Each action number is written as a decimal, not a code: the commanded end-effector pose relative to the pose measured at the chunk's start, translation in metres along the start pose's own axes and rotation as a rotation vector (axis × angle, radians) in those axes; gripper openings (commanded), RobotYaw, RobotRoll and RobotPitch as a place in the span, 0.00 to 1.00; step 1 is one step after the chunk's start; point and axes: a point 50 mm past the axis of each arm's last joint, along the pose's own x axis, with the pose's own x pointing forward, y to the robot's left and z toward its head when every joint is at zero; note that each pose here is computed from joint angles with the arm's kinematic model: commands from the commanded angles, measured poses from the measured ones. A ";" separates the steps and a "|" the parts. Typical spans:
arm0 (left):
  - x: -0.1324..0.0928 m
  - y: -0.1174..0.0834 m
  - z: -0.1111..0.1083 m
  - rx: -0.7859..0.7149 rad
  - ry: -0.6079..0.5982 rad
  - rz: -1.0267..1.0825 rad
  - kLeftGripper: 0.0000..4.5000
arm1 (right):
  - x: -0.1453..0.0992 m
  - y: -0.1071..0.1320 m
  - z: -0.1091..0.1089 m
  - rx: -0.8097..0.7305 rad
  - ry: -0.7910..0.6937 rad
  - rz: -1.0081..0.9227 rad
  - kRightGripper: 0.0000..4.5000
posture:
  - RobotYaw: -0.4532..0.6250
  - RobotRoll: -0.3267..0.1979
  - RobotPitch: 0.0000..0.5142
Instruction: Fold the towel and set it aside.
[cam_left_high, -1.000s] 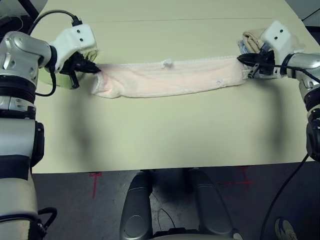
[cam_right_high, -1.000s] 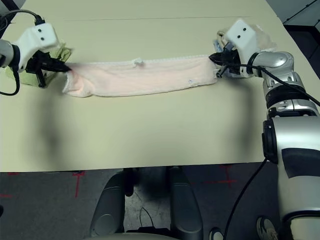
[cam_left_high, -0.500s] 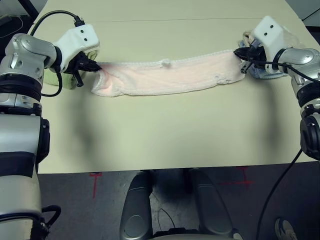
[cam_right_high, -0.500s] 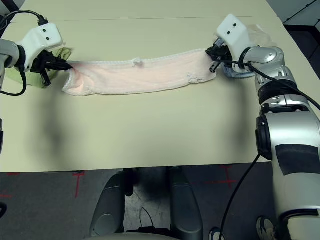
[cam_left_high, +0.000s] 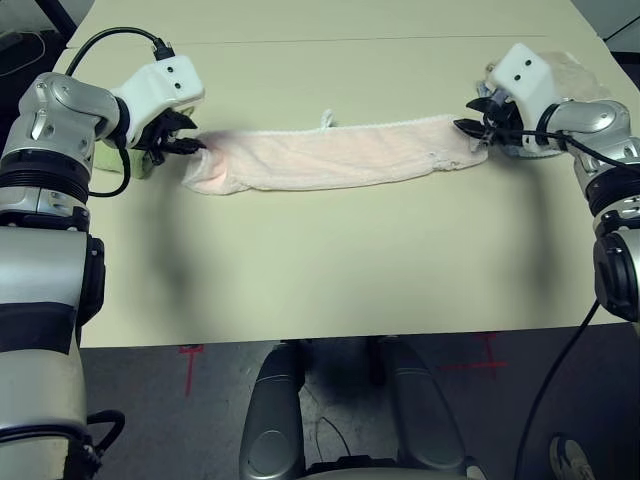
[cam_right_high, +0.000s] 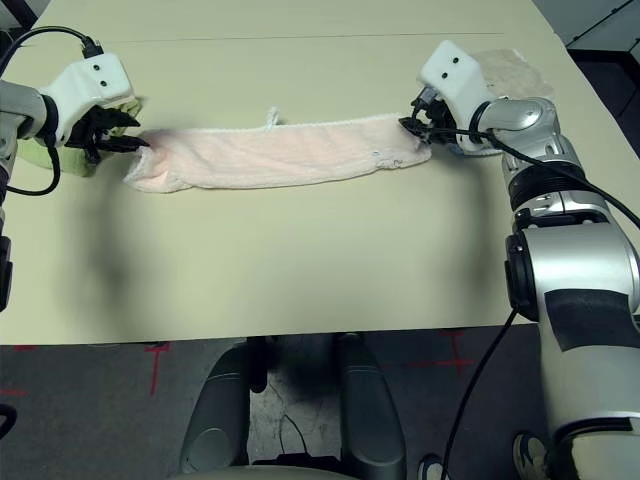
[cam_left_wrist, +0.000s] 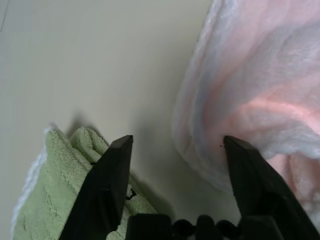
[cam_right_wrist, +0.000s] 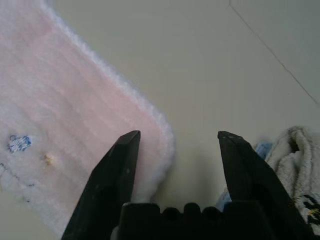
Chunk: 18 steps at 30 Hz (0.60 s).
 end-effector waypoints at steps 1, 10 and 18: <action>-0.006 0.006 0.004 -0.010 -0.053 0.058 1.00 | -0.009 -0.003 -0.009 0.107 -0.073 -0.037 0.99 | 0.46 0.62 0.59; 0.002 0.004 0.037 -0.277 -0.440 0.070 1.00 | -0.003 0.016 -0.006 0.443 -0.420 0.102 0.99 | 0.46 0.62 0.59; 0.018 -0.039 0.039 -0.322 -0.654 -0.111 1.00 | 0.010 0.049 -0.018 0.540 -0.465 0.184 0.99 | 0.46 0.62 0.59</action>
